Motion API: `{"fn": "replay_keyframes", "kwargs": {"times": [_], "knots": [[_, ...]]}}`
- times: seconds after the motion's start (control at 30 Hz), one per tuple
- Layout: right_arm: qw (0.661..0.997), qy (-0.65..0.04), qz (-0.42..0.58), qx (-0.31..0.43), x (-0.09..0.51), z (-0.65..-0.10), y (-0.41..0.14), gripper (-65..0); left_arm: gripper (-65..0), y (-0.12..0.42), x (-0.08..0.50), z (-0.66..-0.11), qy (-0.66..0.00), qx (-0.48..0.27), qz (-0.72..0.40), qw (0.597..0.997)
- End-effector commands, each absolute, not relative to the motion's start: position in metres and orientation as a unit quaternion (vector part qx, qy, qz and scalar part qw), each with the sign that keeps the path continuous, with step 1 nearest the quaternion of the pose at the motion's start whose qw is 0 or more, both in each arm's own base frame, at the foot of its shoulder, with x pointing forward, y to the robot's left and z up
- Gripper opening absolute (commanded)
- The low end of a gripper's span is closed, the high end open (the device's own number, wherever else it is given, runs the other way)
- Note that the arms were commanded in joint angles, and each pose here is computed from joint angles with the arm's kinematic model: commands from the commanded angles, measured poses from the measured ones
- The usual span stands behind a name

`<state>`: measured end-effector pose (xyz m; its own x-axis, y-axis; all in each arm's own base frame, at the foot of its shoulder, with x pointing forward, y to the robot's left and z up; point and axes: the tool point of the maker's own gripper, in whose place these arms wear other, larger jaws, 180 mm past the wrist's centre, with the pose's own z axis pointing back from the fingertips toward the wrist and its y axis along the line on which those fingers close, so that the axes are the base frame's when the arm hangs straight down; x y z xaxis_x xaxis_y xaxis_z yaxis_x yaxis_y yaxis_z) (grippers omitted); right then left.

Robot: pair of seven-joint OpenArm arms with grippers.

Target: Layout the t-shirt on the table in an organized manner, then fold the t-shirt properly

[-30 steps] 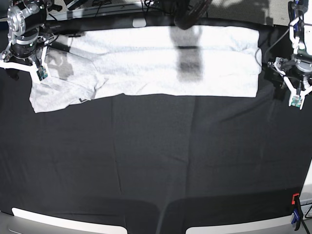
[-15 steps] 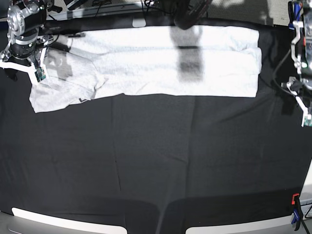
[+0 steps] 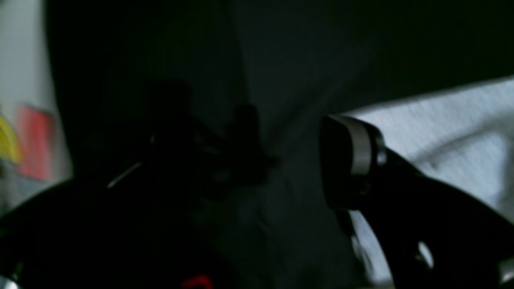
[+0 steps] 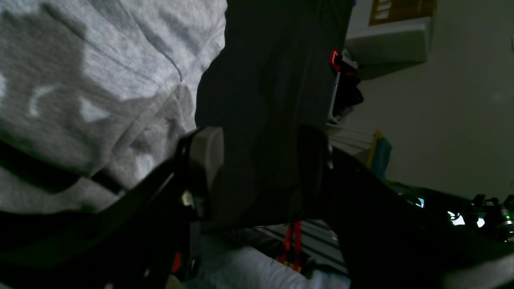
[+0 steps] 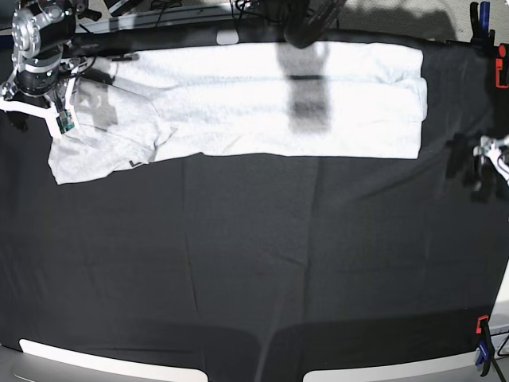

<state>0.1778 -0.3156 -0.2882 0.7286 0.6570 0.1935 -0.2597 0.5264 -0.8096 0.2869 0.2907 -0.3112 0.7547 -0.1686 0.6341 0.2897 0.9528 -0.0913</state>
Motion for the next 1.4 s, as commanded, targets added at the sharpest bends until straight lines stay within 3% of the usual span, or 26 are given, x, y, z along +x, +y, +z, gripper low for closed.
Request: {"fn": "replay_keyframes", "kwargs": {"times": [0.0, 0.2, 0.33, 0.77, 1.37], "knots": [[0.827, -0.261, 0.274, -0.416, 0.183, -0.277, -0.317, -35.7, -20.4, 0.294, 0.286, -0.311, -0.326, -0.114, -0.119, 0.931], [0.827, -0.261, 0.274, -0.416, 0.183, -0.277, -0.317, -35.7, -20.4, 0.277, 0.247, -0.369, -0.243, -0.299, -0.021, 0.923], [0.827, -0.261, 0.274, -0.416, 0.183, -0.277, -0.317, -35.7, -20.4, 0.262, 0.239, -0.387, -0.245, -0.379, 0.034, 0.892], [0.827, -0.261, 0.274, -0.416, 0.183, -0.277, -0.317, -35.7, -20.4, 0.222, 0.229, -0.41, -0.237, -0.431, 0.056, 0.869], [0.827, -0.262, 0.274, -0.416, 0.184, -0.276, -0.317, -35.7, -20.4, 0.221, 0.171, -0.438, -0.176, -0.426, 0.085, 0.883]]}}
